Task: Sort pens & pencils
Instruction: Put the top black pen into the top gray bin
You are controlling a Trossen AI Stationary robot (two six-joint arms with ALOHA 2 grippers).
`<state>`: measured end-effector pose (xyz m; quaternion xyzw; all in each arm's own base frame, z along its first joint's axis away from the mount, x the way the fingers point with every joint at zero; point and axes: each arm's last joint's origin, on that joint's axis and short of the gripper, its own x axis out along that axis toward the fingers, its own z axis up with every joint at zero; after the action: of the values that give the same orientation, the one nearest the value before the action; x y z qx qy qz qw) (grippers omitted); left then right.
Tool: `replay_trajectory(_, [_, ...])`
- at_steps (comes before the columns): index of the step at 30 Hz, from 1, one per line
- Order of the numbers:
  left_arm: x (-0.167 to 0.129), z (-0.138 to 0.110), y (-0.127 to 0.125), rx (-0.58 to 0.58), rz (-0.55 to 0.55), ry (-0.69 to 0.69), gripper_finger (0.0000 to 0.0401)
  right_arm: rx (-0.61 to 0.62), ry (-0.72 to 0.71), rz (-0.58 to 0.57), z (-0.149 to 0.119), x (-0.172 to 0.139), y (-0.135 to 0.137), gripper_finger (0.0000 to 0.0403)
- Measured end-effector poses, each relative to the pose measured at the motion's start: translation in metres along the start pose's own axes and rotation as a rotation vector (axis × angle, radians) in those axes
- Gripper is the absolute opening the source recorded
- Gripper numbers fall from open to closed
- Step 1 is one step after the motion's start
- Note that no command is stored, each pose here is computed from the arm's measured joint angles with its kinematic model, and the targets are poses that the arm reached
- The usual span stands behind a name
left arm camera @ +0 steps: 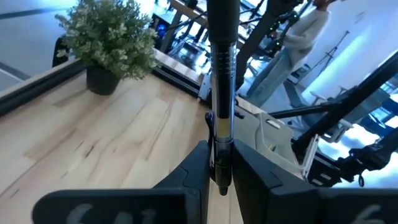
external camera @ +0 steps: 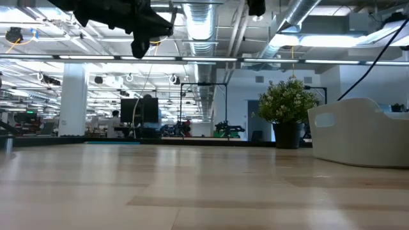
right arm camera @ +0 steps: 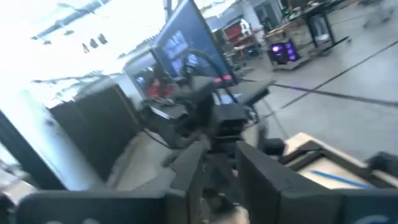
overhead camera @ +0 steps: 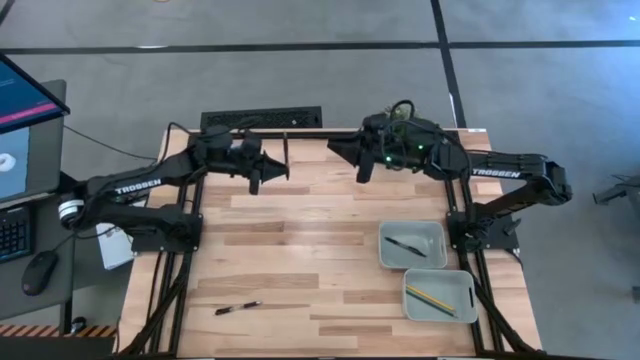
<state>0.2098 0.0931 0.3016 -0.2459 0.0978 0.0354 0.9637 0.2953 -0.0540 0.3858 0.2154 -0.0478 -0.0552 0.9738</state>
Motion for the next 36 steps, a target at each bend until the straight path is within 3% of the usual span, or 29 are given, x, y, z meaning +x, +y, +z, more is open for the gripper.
replay_trajectory(5, [0.008,0.002,0.002,-0.009,-0.036,-0.017,0.0041,0.026,0.021,-0.014,-0.003,0.001,-0.002,0.0164])
replay_trajectory(11, [0.013,0.010,-0.002,-0.035,-0.171,-0.067,0.0041,0.024,0.044,-0.014,-0.009,0.005,-0.001,0.0200])
replay_trajectory(17, [0.010,0.022,-0.009,-0.023,-0.244,-0.129,0.0041,0.113,0.043,-0.044,-0.011,0.009,-0.009,0.0212])
replay_trajectory(28, [0.011,0.028,-0.019,0.006,-0.276,-0.144,0.0041,0.156,0.017,-0.033,-0.008,0.008,-0.006,0.0212])
replay_trajectory(36, [0.011,0.028,-0.021,0.010,-0.277,-0.144,0.0041,0.155,0.006,-0.046,-0.008,0.008,-0.006,0.0240])
